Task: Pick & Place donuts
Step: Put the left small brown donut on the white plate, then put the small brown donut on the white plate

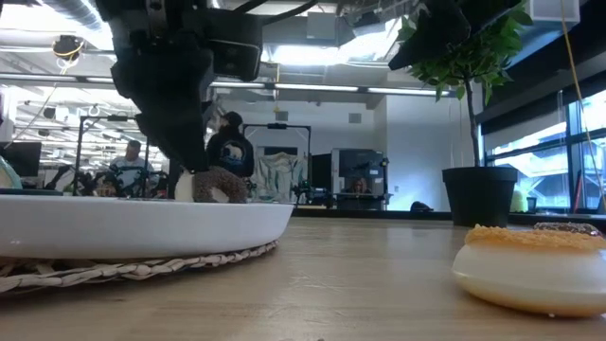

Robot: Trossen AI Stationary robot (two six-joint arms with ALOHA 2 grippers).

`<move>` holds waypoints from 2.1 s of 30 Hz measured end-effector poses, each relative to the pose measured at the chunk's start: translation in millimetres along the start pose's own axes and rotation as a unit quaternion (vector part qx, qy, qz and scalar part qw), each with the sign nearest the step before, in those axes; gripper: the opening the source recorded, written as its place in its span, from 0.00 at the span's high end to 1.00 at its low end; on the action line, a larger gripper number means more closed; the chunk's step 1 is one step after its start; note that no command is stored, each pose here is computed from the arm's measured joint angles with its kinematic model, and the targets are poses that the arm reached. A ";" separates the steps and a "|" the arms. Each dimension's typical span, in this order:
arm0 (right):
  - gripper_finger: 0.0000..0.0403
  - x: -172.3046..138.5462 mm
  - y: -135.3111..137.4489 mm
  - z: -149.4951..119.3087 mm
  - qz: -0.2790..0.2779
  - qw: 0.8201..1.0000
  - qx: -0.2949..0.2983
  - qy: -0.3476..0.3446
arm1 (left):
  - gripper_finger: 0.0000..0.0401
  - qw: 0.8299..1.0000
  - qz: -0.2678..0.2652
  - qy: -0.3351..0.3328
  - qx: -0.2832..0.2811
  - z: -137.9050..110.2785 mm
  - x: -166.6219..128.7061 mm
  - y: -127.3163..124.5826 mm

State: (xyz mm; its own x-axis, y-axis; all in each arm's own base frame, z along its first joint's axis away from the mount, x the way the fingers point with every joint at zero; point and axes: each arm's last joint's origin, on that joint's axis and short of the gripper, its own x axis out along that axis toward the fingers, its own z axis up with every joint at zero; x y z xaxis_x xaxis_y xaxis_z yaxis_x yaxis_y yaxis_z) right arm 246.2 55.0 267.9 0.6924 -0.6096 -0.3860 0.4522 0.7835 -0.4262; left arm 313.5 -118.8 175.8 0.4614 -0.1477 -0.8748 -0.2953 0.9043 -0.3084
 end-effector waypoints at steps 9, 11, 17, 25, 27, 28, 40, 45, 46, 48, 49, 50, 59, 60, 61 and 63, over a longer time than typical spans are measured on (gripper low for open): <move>0.46 0.0 0.0 0.0 0.000 1.000 0.000 0.000 | 0.71 0.998 0.038 0.041 0.001 -7.6 -0.7 7.7; 0.46 0.0 0.0 0.0 0.000 1.000 0.000 0.000 | 0.70 0.998 0.040 0.043 0.002 -7.2 -0.7 9.0; 0.46 0.0 0.0 0.0 0.000 1.000 0.001 0.000 | 0.70 0.998 0.034 0.030 0.033 -3.1 -9.5 9.9; 0.46 0.0 -0.2 -2.3 0.000 1.000 -0.003 0.008 | 0.71 0.999 0.034 -0.010 0.041 4.3 -20.4 10.6; 0.46 -0.1 0.1 -5.8 0.011 1.000 0.001 0.023 | 0.70 0.998 0.049 -0.021 0.042 4.9 -20.5 11.4; 0.46 -0.1 0.3 -8.5 0.022 0.999 0.000 0.034 | 0.70 0.997 0.060 -0.031 0.042 5.6 -20.5 12.0; 0.46 -13.5 -7.3 -54.3 0.084 0.945 0.113 0.296 | 0.69 0.988 0.126 -0.083 0.041 9.6 -20.3 16.4; 0.46 -17.1 -11.9 -61.5 0.041 0.926 0.169 0.336 | 0.69 0.988 0.116 -0.096 0.039 12.1 -20.3 14.4; 0.46 -16.8 -10.3 -63.3 0.040 0.924 0.181 0.334 | 0.69 0.988 0.114 -0.099 0.038 12.6 -20.3 13.9; 0.46 -15.9 -5.8 -70.6 0.062 0.912 0.190 0.357 | 0.69 0.988 0.110 -0.103 0.042 13.4 -20.3 13.1; 0.46 -15.1 -3.0 -75.1 0.079 0.904 0.197 0.371 | 0.69 0.987 0.111 -0.103 0.049 13.6 -20.3 13.1; 0.46 -13.8 0.2 -80.6 0.094 0.896 0.205 0.383 | 0.69 0.987 0.111 -0.103 0.057 13.7 -20.3 12.9; 0.46 -2.4 20.3 -129.1 0.188 0.853 0.246 0.419 | 0.68 0.985 0.109 -0.106 0.086 14.9 -20.4 11.9; 0.46 -1.7 21.2 -132.2 0.193 0.852 0.249 0.419 | 0.69 0.985 0.109 -0.106 0.086 15.0 -20.4 11.9; 0.46 -1.4 21.8 -135.4 0.197 0.849 0.249 0.422 | 0.69 0.985 0.109 -0.106 0.086 15.0 -20.4 11.9; 0.48 -1.3 21.8 -139.7 0.197 0.847 0.248 0.427 | 0.69 0.985 0.109 -0.106 0.087 15.0 -20.4 11.9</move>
State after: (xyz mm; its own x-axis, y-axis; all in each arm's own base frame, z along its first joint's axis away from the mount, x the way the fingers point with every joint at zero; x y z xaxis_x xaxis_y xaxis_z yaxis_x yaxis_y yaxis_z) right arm 176.6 56.0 144.9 0.2811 0.0124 -0.9596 0.6069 0.7722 0.1878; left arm 313.1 -99.0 195.6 0.5727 0.1282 -0.8097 -0.2682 0.9626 -0.0373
